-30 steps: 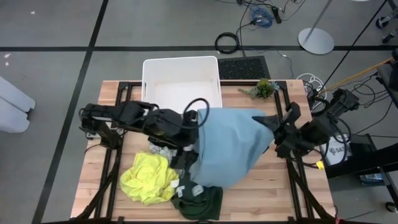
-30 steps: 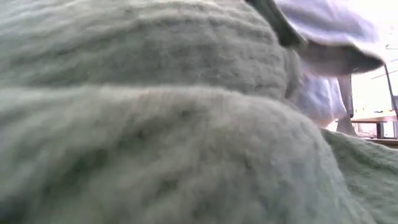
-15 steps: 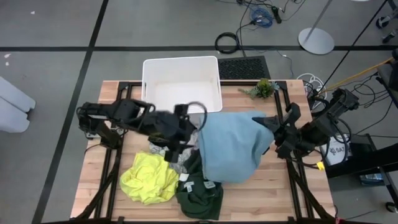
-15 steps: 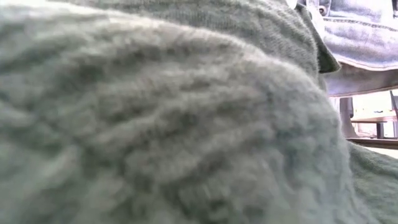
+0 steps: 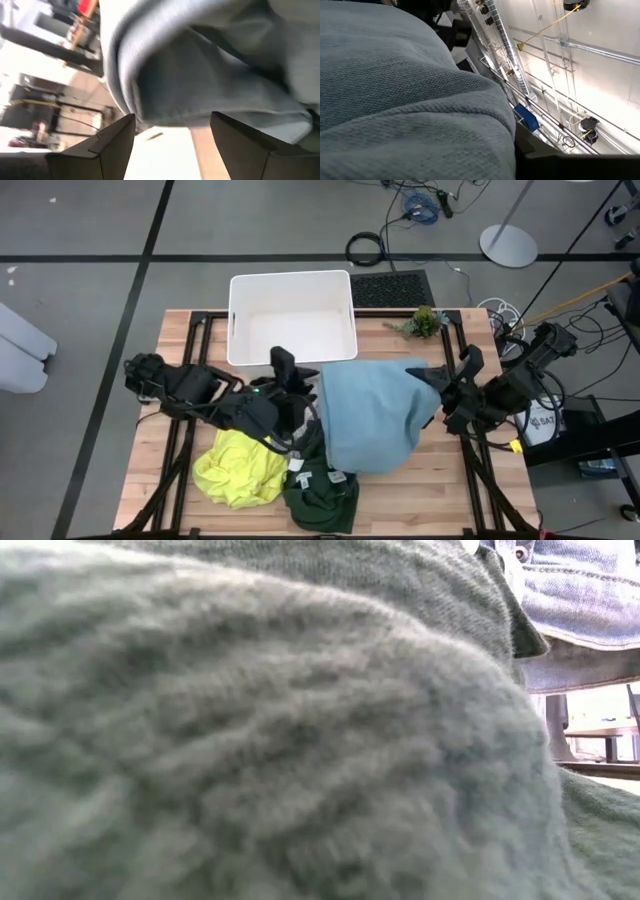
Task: Fold laundry
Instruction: Fold the denim pants
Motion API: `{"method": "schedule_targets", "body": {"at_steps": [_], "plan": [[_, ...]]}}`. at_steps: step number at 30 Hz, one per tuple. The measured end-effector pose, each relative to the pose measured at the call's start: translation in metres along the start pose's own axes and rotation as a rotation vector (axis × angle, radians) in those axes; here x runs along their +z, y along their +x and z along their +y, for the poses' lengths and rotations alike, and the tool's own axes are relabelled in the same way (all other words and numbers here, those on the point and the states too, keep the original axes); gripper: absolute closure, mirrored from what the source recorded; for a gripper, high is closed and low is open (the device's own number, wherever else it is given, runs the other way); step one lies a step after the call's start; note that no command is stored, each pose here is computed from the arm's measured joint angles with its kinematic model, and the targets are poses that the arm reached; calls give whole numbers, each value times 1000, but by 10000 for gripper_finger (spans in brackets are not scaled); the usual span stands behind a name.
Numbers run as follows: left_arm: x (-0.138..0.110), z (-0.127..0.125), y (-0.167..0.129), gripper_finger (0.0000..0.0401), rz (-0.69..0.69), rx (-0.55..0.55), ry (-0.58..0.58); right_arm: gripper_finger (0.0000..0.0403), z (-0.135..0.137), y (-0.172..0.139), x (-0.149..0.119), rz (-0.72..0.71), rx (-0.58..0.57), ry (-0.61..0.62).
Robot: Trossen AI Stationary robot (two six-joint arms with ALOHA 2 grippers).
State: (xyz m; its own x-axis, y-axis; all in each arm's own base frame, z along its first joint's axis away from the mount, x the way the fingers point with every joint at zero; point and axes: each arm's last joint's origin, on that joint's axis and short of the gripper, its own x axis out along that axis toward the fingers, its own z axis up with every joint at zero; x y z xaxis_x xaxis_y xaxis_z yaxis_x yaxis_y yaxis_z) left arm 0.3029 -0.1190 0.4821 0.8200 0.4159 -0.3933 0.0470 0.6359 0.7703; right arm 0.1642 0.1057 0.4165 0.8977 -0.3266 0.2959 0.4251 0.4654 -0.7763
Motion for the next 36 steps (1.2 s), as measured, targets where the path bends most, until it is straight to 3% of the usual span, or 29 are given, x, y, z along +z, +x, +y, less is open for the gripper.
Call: {"method": "schedule_targets", "body": {"at_steps": [5, 12, 17, 21, 25, 30, 36], "plan": [[6, 7, 1, 132, 25, 158, 44, 402, 0, 0, 0, 2, 0, 20], [13, 12, 3, 132, -64, 135, 38, 402, 0, 0, 0, -9, 2, 19], [20, 12, 21, 132, -143, 90, -4, 402, 0, 0, 1, -11, 3, 42], [27, 12, 33, 143, -177, 118, 20, 402, -1, -4, 3, -14, 6, 20], [38, 12, 42, 216, -227, 178, 27, 402, -16, -17, 8, -41, -26, 46], [52, 22, 44, 373, -434, 227, 68, 402, -31, -29, 6, -11, -26, 62], [53, 49, 68, 383, -679, 291, -70, 402, -49, -40, 7, -53, -53, 99]]}}
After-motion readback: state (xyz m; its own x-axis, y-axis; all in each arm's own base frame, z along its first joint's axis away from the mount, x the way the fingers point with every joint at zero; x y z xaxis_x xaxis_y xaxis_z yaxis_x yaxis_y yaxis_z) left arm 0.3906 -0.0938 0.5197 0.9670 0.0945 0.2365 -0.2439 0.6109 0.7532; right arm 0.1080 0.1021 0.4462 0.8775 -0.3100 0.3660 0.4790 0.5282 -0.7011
